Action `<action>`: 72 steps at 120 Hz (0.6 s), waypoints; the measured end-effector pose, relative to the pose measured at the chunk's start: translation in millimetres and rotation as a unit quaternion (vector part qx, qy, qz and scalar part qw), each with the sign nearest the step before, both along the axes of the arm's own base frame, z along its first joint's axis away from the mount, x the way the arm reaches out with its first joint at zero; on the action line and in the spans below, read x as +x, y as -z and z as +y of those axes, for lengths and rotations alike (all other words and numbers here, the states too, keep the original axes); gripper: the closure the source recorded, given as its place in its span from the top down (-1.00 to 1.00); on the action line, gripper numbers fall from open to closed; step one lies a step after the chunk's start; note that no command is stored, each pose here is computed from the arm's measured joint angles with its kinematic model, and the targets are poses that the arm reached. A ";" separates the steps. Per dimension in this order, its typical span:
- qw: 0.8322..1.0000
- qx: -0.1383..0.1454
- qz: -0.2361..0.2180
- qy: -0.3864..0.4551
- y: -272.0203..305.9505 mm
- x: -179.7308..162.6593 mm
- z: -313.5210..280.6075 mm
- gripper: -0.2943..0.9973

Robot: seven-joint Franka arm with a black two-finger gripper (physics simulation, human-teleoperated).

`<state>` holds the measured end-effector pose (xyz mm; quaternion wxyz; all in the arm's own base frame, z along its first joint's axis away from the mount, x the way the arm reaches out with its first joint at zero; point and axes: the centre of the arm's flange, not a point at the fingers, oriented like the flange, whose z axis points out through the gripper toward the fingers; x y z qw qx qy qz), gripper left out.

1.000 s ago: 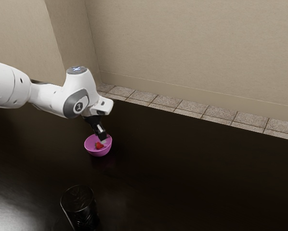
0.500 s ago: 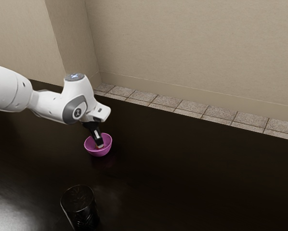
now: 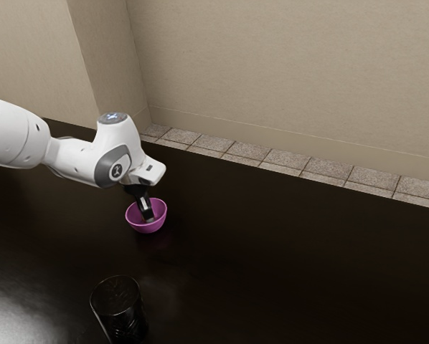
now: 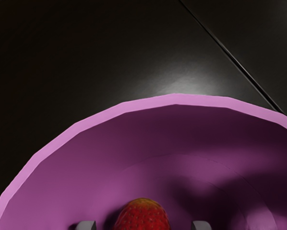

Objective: Take strawberry from the bowl

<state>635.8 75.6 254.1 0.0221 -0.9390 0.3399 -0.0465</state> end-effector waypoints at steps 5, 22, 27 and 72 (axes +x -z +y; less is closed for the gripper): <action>1.000 0.000 0.000 0.001 0.0 0.0 0.1 -0.22; 1.000 0.001 -0.001 0.005 -0.1 0.2 -0.3 -0.27; 1.000 0.001 -0.001 0.007 -0.4 0.4 -0.9 -0.29; 0.997 0.009 -0.048 0.063 -70.0 8.9 -73.4 -0.40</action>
